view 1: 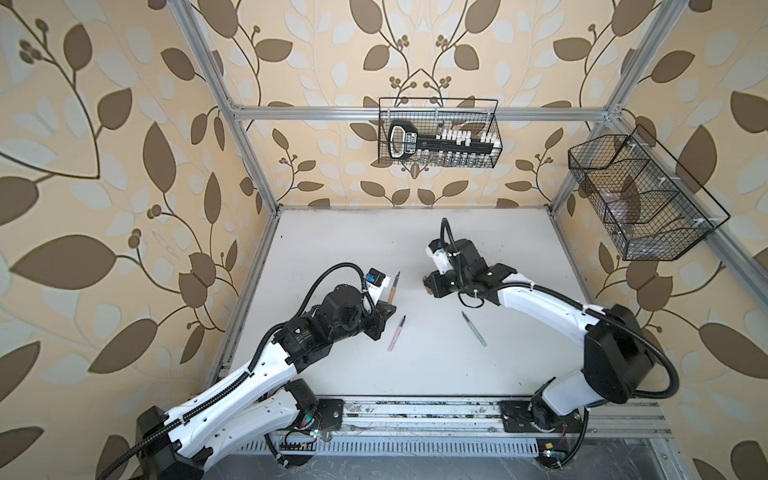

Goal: Insert the pens into the pen caps
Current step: 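Lift the tan cap with the right gripper toward the pen held by the left gripper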

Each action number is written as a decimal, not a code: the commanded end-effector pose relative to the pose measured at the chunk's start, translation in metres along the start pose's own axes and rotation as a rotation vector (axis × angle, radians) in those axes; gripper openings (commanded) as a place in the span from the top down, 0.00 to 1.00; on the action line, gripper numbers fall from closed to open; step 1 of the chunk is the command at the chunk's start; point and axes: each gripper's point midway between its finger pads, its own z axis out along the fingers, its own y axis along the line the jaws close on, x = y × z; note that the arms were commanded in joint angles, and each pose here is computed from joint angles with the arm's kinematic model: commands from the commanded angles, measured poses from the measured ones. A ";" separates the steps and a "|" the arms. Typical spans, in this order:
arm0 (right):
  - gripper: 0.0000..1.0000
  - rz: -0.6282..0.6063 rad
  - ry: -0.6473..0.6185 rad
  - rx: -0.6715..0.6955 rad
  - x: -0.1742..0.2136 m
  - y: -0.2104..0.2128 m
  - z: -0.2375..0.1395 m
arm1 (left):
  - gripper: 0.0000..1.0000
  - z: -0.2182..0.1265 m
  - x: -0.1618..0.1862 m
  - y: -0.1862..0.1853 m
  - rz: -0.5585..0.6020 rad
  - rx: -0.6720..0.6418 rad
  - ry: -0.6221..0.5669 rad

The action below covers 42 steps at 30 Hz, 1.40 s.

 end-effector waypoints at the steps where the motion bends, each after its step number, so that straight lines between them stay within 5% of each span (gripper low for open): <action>1: 1.00 0.008 -0.141 -0.097 -0.020 0.017 -0.020 | 0.92 -0.001 -0.019 -0.014 0.039 0.068 -0.071; 9: 1.00 0.064 -0.118 -0.072 -0.014 0.015 -0.019 | 0.92 -0.002 -0.014 -0.010 0.048 0.045 -0.038; 27: 1.00 0.105 -0.530 -0.522 -0.072 0.088 -0.135 | 0.90 0.000 -0.030 -0.040 0.078 0.200 -0.061; 42: 1.00 0.201 -0.742 -0.701 -0.091 0.105 -0.171 | 0.92 0.000 -0.033 -0.045 0.075 0.229 -0.072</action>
